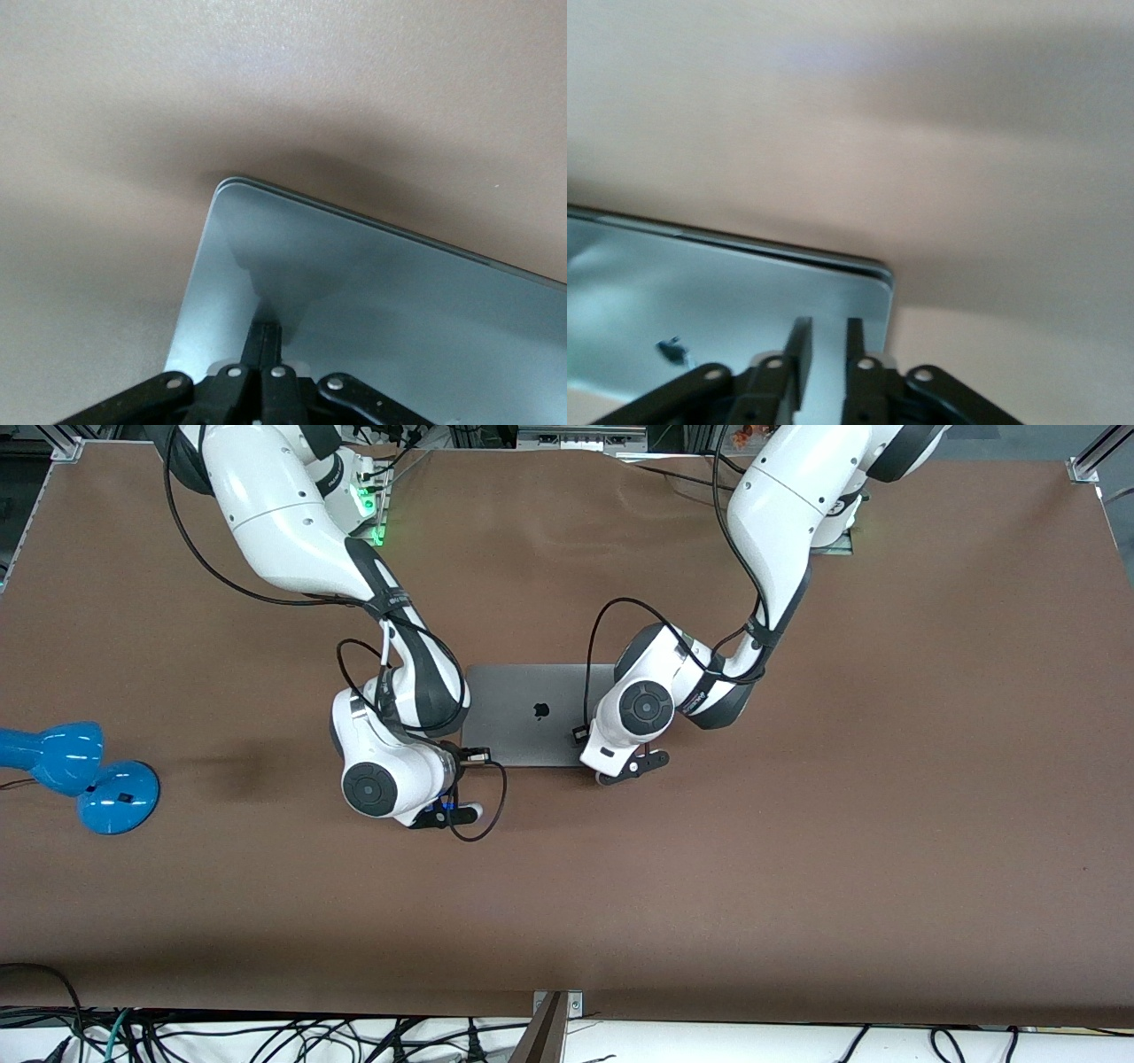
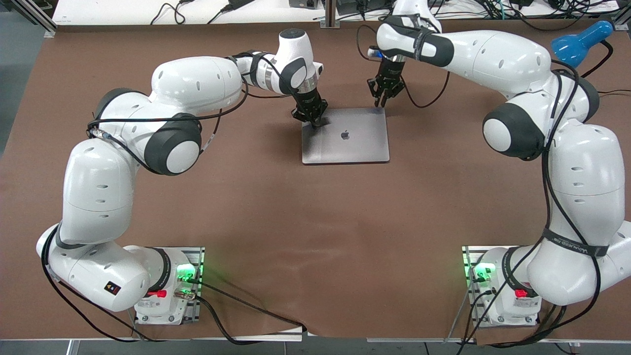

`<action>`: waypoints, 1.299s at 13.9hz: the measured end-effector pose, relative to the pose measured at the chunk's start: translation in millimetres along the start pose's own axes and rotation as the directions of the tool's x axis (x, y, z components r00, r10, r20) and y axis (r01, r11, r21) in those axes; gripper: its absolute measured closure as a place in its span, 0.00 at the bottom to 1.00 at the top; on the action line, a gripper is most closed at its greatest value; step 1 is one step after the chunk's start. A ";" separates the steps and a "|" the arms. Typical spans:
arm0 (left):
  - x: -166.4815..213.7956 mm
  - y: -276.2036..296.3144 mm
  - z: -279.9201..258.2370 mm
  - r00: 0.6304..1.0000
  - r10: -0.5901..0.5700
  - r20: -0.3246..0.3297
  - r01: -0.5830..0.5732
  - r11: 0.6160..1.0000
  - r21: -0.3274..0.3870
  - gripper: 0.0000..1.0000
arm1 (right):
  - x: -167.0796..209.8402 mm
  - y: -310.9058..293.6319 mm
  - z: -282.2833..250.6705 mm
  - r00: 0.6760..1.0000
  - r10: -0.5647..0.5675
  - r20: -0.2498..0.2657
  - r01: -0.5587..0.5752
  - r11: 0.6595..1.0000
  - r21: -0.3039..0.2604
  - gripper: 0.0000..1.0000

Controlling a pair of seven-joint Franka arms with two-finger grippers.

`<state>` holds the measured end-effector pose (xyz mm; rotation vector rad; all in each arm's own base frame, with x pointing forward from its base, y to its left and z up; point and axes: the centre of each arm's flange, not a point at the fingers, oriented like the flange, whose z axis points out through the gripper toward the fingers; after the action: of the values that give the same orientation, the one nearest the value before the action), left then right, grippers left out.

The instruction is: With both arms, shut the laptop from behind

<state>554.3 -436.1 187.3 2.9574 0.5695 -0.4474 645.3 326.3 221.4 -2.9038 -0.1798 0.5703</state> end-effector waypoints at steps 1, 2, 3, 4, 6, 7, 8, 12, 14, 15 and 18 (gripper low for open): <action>2.4 0.7 -4.3 1.000 -0.002 -0.006 0.002 1.000 -0.008 0.94 | -1.0 -2.9 -13.3 1.000 -0.006 -0.011 0.006 1.000 0.002 0.61; 6.9 1.2 -12.8 1.000 -0.006 -0.016 0.006 1.000 -0.021 0.85 | -2.1 -3.4 -26.2 1.000 -0.009 -0.024 0.009 1.000 0.002 0.49; 10.2 1.5 -24.0 1.000 -0.009 -0.026 0.008 0.999 -0.034 0.74 | -3.2 -1.6 -39.4 0.999 -0.009 -0.041 0.009 1.000 -0.006 0.40; 11.9 2.1 -38.4 0.999 -0.011 -0.035 0.009 0.999 -0.047 0.65 | -6.2 1.4 -53.6 0.999 -0.011 -0.052 0.009 1.000 -0.024 0.29; 10.1 -0.4 -77.6 0.999 -0.009 -0.045 0.006 0.998 -0.061 0.43 | -17.1 2.8 -82.2 0.997 -0.027 -0.072 0.022 0.997 -0.080 0.06; 8.5 -5.9 -103.0 0.998 0.015 -0.055 -0.018 0.999 -0.046 0.34 | -24.7 -0.1 -103.2 0.994 -0.043 -0.102 0.032 0.994 -0.108 0.00; 6.2 -14.1 -128.5 0.996 0.059 -0.073 -0.060 0.998 -0.013 0.23 | -34.8 -2.9 -126.1 0.990 -0.055 -0.129 0.038 0.991 -0.129 0.00; -6.5 -55.0 -222.9 0.981 0.176 -0.085 -0.171 0.983 0.069 0.00 | -86.8 0.0 -207.0 0.977 -0.079 -0.196 0.035 0.975 -0.217 0.00; -5.7 -76.3 -261.1 0.971 0.221 -0.095 -0.215 0.974 0.066 0.00 | -111.8 12.9 -239.9 0.969 -0.073 -0.235 0.014 0.970 -0.244 0.00; -2.9 -88.2 -279.5 0.966 0.234 -0.107 -0.229 0.972 0.059 0.00 | -124.7 23.1 -256.9 0.965 -0.062 -0.256 -0.002 0.971 -0.240 0.00; 11.3 -136.0 -325.3 0.947 0.289 -0.138 -0.272 0.954 0.129 0.00 | -161.4 65.4 -300.6 0.953 -0.056 -0.298 -0.012 0.975 -0.222 0.00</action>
<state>599.8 -258.0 488.3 3.1278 0.1315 -0.2267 618.0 193.2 541.1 -3.1512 -0.2464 0.0989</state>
